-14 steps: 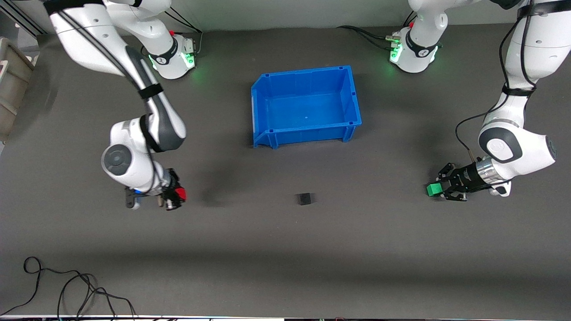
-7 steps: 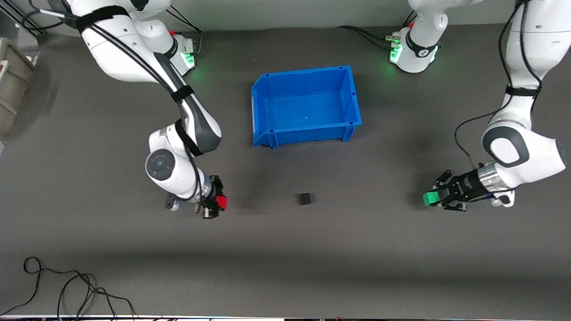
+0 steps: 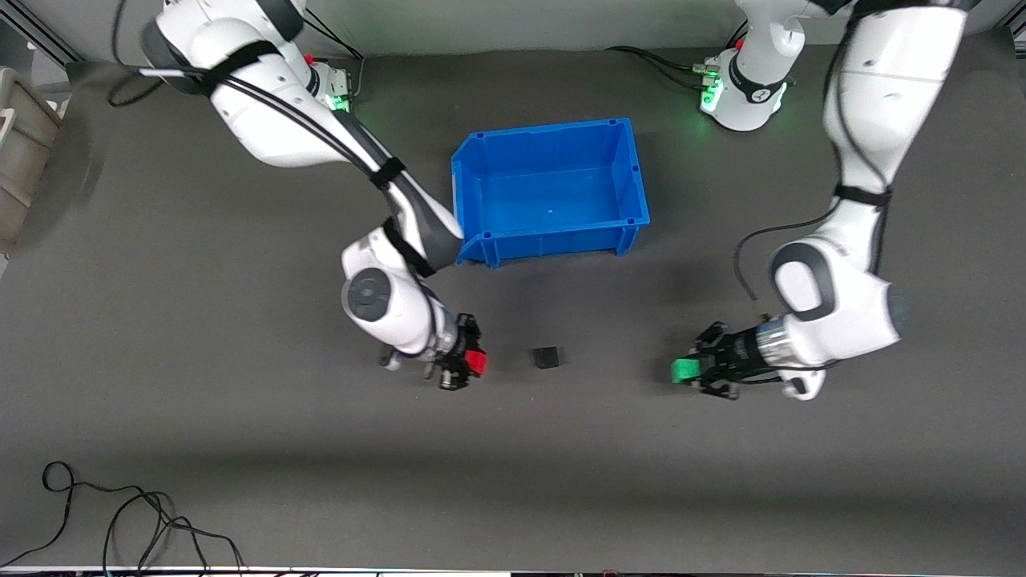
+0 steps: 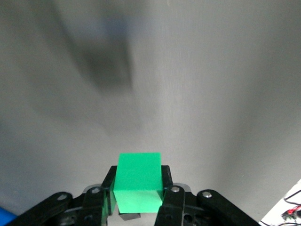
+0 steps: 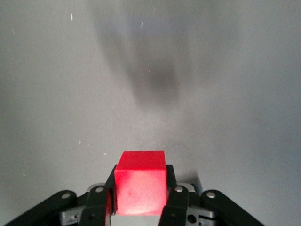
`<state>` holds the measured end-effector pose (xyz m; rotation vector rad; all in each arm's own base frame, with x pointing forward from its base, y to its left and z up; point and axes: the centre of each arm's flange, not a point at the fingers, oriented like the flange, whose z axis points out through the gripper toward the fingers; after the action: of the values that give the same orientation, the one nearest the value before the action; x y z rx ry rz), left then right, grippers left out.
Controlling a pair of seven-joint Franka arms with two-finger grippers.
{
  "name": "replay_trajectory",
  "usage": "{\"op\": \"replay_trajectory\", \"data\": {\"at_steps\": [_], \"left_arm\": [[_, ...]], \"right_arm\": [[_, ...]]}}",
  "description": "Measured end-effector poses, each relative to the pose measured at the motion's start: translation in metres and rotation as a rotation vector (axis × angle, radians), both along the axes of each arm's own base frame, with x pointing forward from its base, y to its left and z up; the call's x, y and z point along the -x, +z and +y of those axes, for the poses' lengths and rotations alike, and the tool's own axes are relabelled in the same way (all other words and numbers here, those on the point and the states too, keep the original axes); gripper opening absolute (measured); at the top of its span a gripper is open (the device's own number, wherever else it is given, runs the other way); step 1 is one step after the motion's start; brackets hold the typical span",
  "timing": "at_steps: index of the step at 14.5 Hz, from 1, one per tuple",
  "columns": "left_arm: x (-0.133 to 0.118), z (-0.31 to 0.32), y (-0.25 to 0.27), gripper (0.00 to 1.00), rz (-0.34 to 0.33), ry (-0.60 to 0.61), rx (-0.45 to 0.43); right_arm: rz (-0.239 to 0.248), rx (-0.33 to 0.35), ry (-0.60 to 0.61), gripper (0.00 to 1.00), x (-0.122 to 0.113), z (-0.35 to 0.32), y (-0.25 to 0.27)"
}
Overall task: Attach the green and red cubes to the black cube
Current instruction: 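Carry the red and green cubes toward the black cube with both grippers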
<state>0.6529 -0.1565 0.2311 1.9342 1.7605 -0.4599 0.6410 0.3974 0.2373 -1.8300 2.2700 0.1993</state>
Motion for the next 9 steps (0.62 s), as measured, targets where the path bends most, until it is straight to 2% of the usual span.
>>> {"op": "replay_trajectory", "data": {"at_steps": [6, 9], "left_arm": [[0.013, -0.094, -0.03, 0.37, 0.001, 0.043, -0.041], [0.022, -0.13, -0.035, 0.37, 0.021, 0.124, -0.047]], "right_arm": [[-0.048, 0.114, 0.181, 0.39, 0.022, 0.049, -0.063], [-0.065, 0.122, 0.22, 0.39, 0.032, 0.068, -0.065]]}}
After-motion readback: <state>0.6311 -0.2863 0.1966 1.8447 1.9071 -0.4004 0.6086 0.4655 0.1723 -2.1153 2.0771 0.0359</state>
